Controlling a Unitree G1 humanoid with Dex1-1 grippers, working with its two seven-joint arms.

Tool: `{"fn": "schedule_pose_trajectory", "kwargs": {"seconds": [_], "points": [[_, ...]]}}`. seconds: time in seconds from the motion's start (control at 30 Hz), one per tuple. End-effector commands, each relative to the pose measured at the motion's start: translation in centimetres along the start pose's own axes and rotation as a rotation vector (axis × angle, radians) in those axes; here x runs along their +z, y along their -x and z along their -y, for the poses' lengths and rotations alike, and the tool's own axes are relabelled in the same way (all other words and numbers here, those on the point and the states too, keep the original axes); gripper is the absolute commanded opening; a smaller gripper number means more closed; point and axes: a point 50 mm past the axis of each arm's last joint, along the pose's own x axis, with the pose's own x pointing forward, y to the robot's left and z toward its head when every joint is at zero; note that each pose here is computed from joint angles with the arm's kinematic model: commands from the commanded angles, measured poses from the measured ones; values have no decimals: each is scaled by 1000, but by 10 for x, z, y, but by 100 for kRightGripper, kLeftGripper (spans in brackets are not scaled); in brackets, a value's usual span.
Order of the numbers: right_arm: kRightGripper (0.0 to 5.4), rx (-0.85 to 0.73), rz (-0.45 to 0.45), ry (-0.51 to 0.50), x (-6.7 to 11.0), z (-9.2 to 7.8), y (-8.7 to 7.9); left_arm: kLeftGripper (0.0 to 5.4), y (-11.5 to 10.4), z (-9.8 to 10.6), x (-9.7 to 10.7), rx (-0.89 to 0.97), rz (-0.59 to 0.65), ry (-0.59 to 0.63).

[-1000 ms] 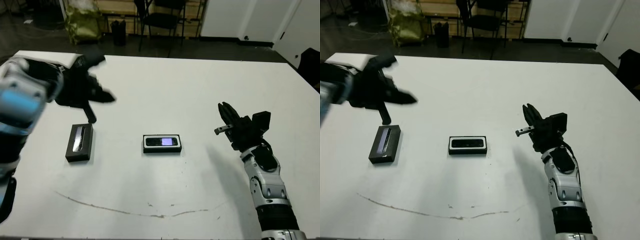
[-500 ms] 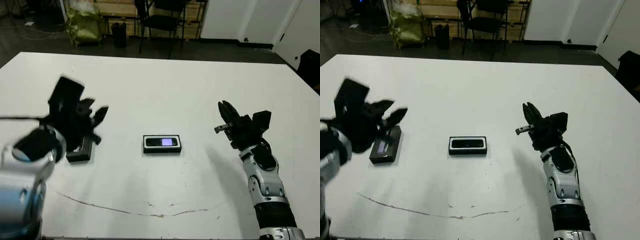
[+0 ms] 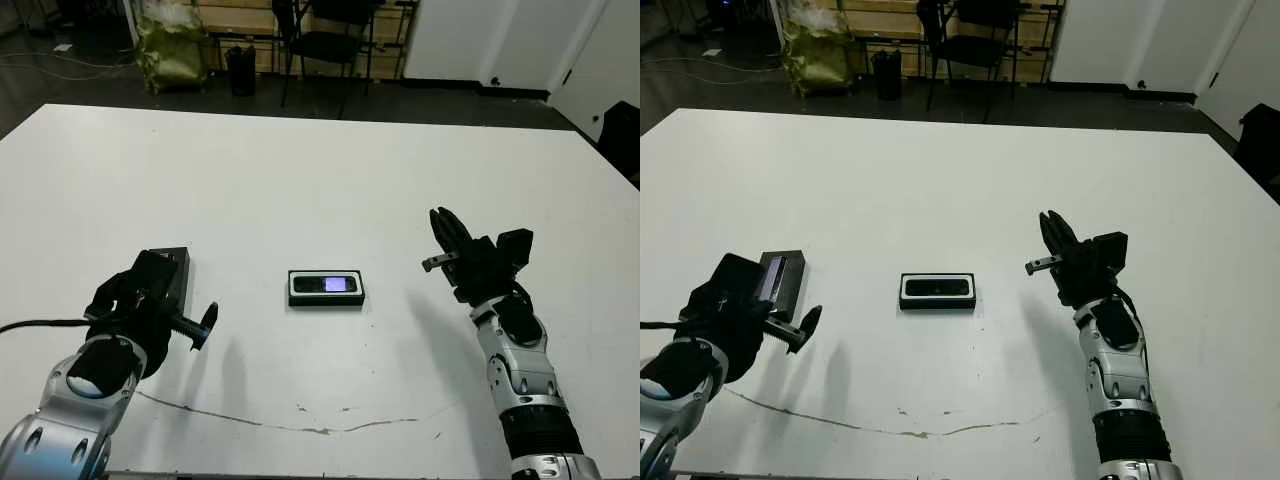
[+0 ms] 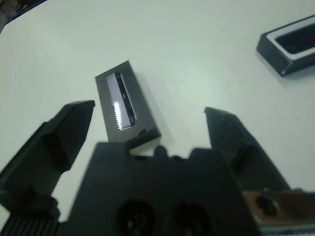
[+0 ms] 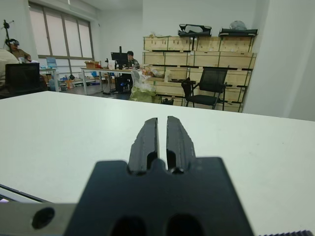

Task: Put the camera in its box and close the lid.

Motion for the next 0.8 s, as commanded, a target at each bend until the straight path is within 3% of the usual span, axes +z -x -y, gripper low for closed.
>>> {"fn": "schedule_pose_trajectory", "kwargs": {"seconds": [0.03,0.27,0.57,0.8], "points": [[0,2,-20,-16,-5,2,1,538,-2,-1,-2,34,-18,30],[0,0,-26,-30,-3,2,2,538,-4,-4,3,85,-22,173],[0,4,-40,-31,1,1,2,538,-14,-1,-1,139,-132,334],[0,-9,-54,-22,7,-3,3,538,-11,4,4,131,-168,383]]}}
